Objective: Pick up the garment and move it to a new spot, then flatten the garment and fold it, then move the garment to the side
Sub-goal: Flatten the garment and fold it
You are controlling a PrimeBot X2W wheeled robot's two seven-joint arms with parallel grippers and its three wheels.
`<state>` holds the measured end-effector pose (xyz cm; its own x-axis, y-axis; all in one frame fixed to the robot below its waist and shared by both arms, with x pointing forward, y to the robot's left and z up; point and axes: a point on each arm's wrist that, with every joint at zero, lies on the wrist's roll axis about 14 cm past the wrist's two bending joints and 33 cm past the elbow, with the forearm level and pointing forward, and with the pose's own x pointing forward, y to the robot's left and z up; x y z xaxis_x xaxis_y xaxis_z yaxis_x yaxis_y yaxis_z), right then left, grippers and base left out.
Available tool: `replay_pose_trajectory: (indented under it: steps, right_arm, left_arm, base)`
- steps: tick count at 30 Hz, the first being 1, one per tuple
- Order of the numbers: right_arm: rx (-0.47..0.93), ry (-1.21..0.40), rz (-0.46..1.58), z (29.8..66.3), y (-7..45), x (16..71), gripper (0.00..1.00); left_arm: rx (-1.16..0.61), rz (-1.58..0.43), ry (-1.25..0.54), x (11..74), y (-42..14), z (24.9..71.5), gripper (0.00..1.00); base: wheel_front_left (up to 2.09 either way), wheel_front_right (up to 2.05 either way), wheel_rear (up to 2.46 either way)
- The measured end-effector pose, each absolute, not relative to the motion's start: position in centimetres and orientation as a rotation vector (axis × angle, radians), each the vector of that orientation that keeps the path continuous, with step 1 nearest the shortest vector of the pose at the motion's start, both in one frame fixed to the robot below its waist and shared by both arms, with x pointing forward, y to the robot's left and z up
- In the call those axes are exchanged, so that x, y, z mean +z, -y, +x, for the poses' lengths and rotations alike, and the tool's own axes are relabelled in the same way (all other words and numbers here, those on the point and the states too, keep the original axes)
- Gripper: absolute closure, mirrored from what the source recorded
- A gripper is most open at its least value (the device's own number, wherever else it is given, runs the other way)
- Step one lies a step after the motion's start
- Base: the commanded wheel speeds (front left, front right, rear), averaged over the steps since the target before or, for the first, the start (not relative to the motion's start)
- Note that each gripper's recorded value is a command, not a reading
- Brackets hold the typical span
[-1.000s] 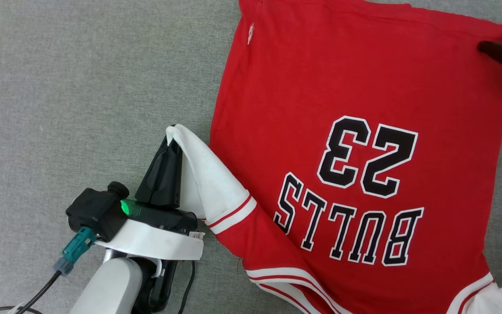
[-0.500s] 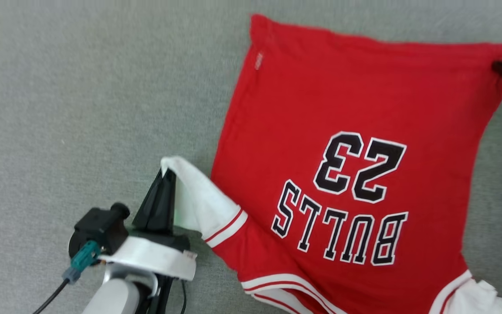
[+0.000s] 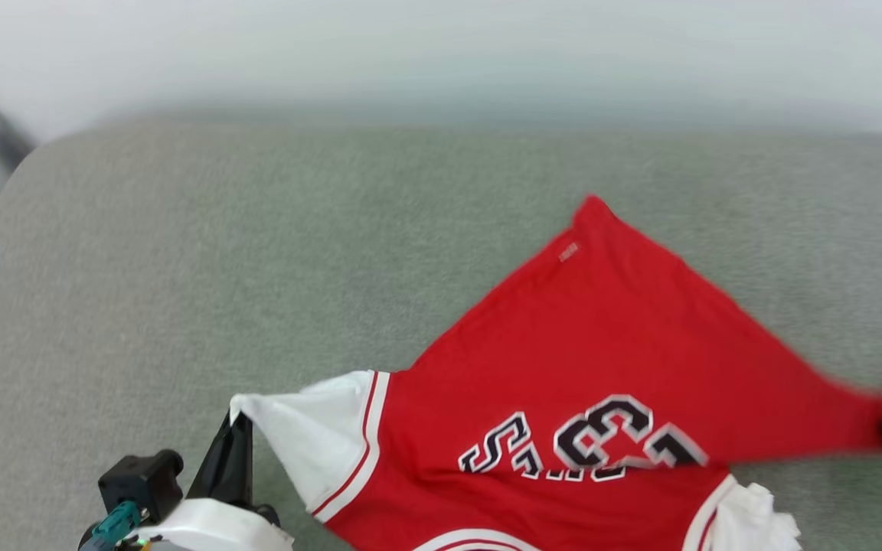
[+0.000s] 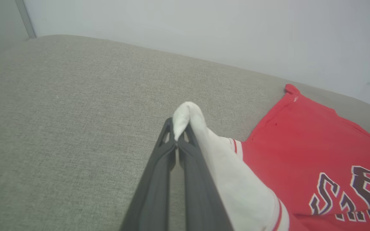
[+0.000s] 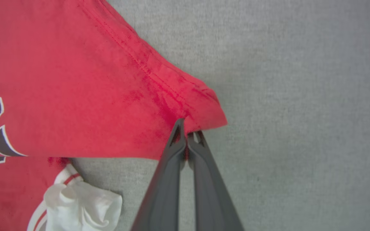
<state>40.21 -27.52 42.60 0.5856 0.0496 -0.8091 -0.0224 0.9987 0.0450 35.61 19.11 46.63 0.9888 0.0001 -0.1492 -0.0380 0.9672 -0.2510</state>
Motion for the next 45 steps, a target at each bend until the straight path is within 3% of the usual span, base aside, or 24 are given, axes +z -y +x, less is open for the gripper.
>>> replay_pose_trajectory:
  steps: [9,10,11,12,15,21,26,34,40,45]
  right_arm:
    - [-0.043,-1.221,0.296,25.7,26.4,35.4,1.00]
    - [-0.045,-1.240,0.314,24.9,26.0,35.0,0.94]
    - [-0.045,-1.242,0.331,24.6,25.7,34.9,0.54]
    - [-0.044,-1.227,0.353,24.7,25.3,35.0,0.00]
    - [-0.047,-1.119,0.364,26.1,25.1,36.0,0.00]
    - [-0.056,-0.686,0.308,34.6,26.4,42.1,0.00]
    - [-0.022,-0.518,0.281,40.2,25.9,44.8,0.00]
    - [0.119,-0.669,0.208,47.5,22.6,43.6,0.00]
    - [0.218,-0.940,0.174,49.7,19.2,39.8,0.00]
    - [0.285,-1.049,0.129,51.2,16.8,37.8,0.00]
  left_arm:
    - [-0.003,-0.252,-0.184,46.0,-18.6,35.7,1.00]
    - [-0.003,-0.249,-0.189,45.9,-18.7,35.8,1.00]
    - [-0.002,-0.249,-0.193,45.8,-18.7,35.9,1.00]
    - [-0.002,-0.249,-0.195,45.7,-18.7,36.0,1.00]
    - [-0.014,-0.248,-0.199,45.6,-18.3,36.3,1.00]
    - [-0.048,-0.250,-0.168,46.2,-17.4,37.6,1.00]
    - [-0.077,-0.256,-0.146,46.6,-16.5,39.4,1.00]
    - [-0.121,-0.268,-0.120,46.8,-15.0,42.1,1.00]
    - [-0.131,-0.282,-0.115,46.1,-14.6,43.4,1.00]
    - [-0.120,-0.287,-0.123,45.0,-14.9,44.1,1.00]
  base:
    - [0.00,0.00,0.00]
    - [0.00,0.00,0.00]
    - [0.00,0.00,0.00]
    - [0.00,0.00,0.00]
    - [0.00,0.00,0.00]
    - [0.00,0.00,0.00]
    - [0.00,0.00,0.00]
    - [0.00,0.00,0.00]
    - [0.00,0.00,0.00]
    - [0.00,0.00,0.00]
